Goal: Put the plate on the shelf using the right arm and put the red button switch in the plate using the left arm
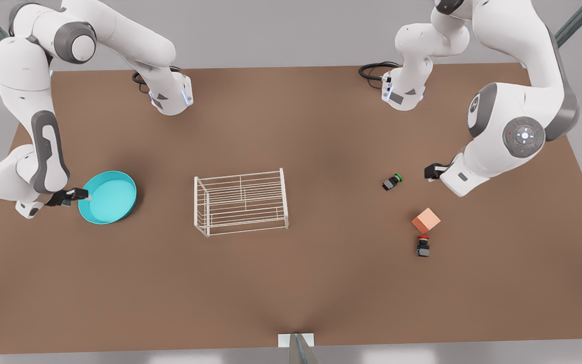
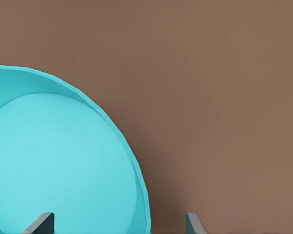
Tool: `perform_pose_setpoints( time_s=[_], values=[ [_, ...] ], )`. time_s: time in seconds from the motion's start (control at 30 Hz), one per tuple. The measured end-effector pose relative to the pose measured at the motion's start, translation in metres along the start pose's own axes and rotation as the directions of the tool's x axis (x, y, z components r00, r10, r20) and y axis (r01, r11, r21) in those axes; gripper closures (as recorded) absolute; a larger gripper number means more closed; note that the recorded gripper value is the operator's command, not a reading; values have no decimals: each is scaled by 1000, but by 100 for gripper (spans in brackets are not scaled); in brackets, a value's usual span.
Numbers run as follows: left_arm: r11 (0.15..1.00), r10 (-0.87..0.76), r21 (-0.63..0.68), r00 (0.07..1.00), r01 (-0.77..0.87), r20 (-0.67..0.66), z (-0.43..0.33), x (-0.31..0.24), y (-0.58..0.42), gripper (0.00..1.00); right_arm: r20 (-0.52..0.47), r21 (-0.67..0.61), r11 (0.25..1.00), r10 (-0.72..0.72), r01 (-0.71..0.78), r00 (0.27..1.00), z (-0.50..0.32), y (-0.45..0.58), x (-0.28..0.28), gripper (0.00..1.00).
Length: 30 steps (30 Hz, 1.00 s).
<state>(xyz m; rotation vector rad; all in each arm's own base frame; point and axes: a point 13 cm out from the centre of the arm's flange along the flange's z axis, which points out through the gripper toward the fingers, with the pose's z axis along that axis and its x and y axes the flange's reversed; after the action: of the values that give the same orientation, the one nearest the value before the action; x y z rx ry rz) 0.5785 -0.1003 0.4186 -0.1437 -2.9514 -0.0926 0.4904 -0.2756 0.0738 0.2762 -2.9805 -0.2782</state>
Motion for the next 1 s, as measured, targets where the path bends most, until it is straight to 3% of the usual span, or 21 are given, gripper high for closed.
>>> perform_pose_setpoints(
  time_s=[0.1,0.3,0.37,0.4,0.5,0.53,0.73,0.87,1.0],
  values=[
    [1000,-1,-2,1000,1,-9,4,-1,2,0,9,-18,1000,-17,17,1000,9,3,2,0],
    [1000,-3,-3,1000,3,-16,5,0,4,0,17,-47,997,-54,55,998,25,9,2,17],
    [1000,-2,-3,1000,2,-19,6,0,4,0,21,-50,997,-66,67,998,27,8,1,27],
    [1000,-1,-3,1000,1,-20,6,1,4,0,22,-51,996,-72,73,997,28,7,1,33],
    [1000,-1,-3,1000,1,-23,7,1,4,0,25,-58,994,-88,89,996,32,7,0,74],
    [1000,-1,-3,1000,1,-25,7,2,5,0,27,-61,993,-95,96,995,33,8,-1,79],
    [1000,-5,-8,999,5,-36,15,-3,9,0,81,-45,988,-145,149,986,-6,5,-23,79],
    [1000,-15,-21,990,12,-142,132,-56,25,0,167,-52,965,-245,257,955,-79,38,-88,79],
    [999,-37,-22,994,35,-106,213,-104,47,0,227,-122,895,-395,429,890,-132,151,-162,79]
  ],
)
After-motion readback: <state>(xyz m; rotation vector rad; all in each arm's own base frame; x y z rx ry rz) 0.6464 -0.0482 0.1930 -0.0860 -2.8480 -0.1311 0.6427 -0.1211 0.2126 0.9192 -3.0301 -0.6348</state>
